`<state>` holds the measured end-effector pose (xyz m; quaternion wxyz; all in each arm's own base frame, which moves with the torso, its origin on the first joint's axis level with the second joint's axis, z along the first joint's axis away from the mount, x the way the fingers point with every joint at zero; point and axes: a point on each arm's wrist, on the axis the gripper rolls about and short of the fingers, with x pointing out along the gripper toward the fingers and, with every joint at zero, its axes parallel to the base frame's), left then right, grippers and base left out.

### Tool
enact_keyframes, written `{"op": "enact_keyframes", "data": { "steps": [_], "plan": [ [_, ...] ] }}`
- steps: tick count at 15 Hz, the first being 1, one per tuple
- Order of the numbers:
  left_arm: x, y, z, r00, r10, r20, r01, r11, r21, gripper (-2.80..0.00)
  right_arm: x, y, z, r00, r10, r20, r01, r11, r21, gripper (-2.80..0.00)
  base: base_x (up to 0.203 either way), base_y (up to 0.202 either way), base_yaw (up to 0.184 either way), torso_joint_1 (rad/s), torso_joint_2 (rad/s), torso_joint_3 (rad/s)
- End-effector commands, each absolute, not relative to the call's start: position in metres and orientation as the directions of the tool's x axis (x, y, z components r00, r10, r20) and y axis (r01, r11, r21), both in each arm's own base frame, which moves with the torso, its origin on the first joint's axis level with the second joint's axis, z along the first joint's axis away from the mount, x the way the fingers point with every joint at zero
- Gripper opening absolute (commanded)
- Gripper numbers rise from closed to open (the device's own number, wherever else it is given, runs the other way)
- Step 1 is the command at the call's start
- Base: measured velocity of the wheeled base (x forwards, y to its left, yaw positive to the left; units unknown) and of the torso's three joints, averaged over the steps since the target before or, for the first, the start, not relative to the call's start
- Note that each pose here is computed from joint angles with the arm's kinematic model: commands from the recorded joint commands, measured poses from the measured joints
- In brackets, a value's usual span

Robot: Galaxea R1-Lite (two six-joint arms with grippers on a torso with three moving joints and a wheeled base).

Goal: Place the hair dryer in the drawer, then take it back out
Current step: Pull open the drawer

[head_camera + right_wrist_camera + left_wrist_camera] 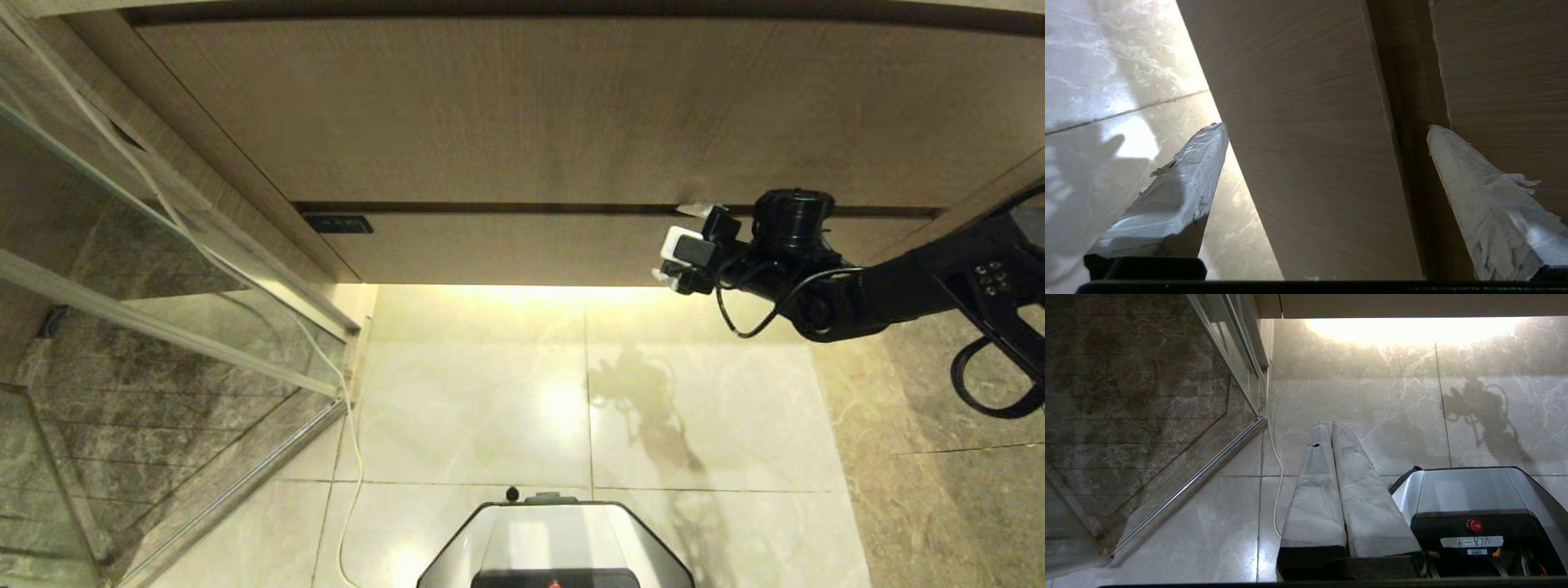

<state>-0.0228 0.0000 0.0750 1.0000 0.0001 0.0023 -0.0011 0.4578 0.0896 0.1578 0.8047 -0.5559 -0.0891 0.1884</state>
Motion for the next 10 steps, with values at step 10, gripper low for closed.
{"op": "enact_keyframes", "data": {
  "steps": [10],
  "plan": [
    [-0.023, 0.0, 0.075, 1.0, -0.002, -0.004, 0.002, 1.0, 0.0, -2.8, 0.487, 0.094, 0.144, 0.938, 0.346, -0.027, -0.146, 0.324, -0.935, 0.0, 0.0, 0.0, 0.0, 0.0, 0.0, 0.0]
  ]
}}
